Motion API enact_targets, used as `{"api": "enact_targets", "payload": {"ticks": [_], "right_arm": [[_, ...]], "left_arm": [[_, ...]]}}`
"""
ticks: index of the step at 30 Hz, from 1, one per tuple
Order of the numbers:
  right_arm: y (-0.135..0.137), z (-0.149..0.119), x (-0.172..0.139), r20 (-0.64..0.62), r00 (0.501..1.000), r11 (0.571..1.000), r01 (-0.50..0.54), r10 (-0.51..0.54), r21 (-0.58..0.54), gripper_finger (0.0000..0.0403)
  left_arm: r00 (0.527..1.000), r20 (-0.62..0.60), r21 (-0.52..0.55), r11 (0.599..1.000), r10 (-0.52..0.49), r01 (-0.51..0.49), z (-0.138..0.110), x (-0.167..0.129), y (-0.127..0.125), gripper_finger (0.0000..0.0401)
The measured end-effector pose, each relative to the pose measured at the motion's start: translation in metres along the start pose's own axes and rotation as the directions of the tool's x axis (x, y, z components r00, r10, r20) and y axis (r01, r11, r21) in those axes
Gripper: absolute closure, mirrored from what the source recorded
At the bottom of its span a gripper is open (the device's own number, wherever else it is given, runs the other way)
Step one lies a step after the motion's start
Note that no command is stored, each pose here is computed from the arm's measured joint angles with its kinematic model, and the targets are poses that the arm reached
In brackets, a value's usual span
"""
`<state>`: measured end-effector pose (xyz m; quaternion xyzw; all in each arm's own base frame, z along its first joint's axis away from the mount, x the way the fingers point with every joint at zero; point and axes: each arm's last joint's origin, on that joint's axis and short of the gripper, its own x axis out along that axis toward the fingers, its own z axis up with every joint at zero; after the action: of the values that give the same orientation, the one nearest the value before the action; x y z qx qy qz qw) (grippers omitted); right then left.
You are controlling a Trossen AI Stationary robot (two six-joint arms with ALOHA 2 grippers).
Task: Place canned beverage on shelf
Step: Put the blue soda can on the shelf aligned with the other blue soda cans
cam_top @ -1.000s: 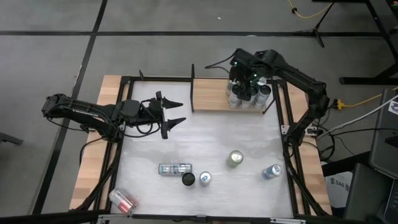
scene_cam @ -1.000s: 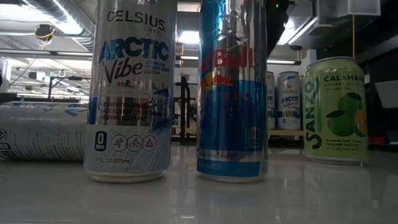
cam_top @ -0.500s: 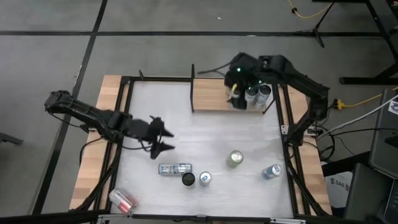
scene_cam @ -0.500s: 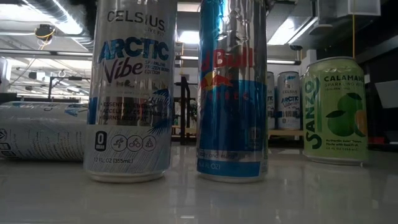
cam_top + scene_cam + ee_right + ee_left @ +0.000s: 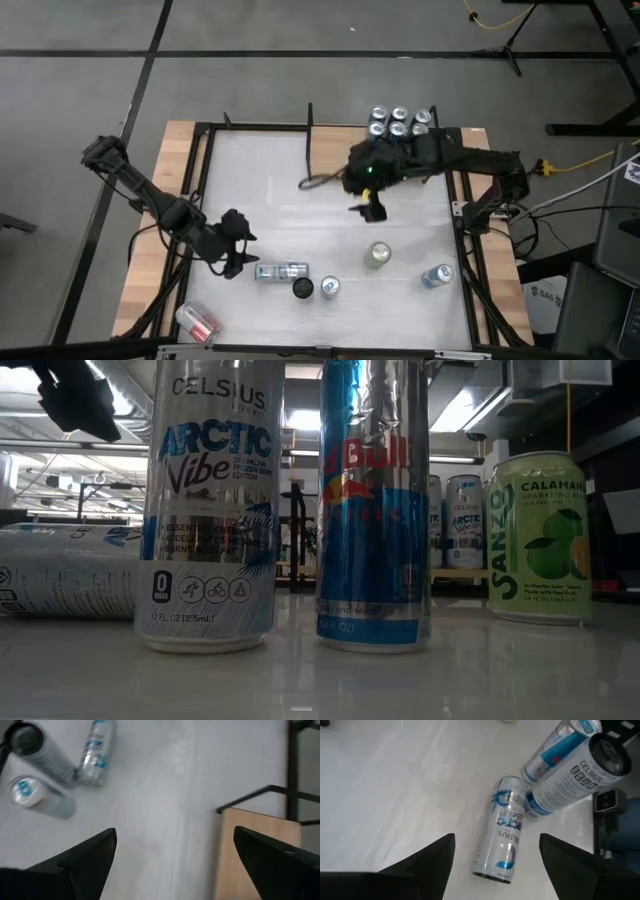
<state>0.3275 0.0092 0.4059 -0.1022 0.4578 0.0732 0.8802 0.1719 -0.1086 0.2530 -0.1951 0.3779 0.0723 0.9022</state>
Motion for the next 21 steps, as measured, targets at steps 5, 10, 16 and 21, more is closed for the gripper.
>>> {"api": "enact_targets", "payload": {"ticks": [5,10,16,21], "right_arm": [[0.023,0.001,0.015,-0.010,0.999,0.998,-0.042,0.041,-0.056,0.0010],[0.045,0.004,0.031,0.028,0.997,0.992,-0.068,0.072,-0.109,0.0010],[0.074,0.007,0.048,0.086,0.990,0.980,-0.099,0.115,-0.175,0.0010],[0.098,0.009,0.057,0.147,0.977,0.982,-0.136,0.155,-0.130,0.0010]], "left_arm": [[0.999,0.025,0.025,0.999,0.040,-0.041,-0.004,0.014,-0.009,0.0119],[0.998,0.004,0.043,0.997,0.068,-0.068,-0.009,0.028,-0.013,0.0119],[0.997,-0.006,0.052,0.995,0.081,-0.081,-0.013,0.044,-0.019,0.0119],[0.996,-0.007,0.053,0.995,0.084,-0.083,-0.015,0.054,-0.023,0.0119]]}}
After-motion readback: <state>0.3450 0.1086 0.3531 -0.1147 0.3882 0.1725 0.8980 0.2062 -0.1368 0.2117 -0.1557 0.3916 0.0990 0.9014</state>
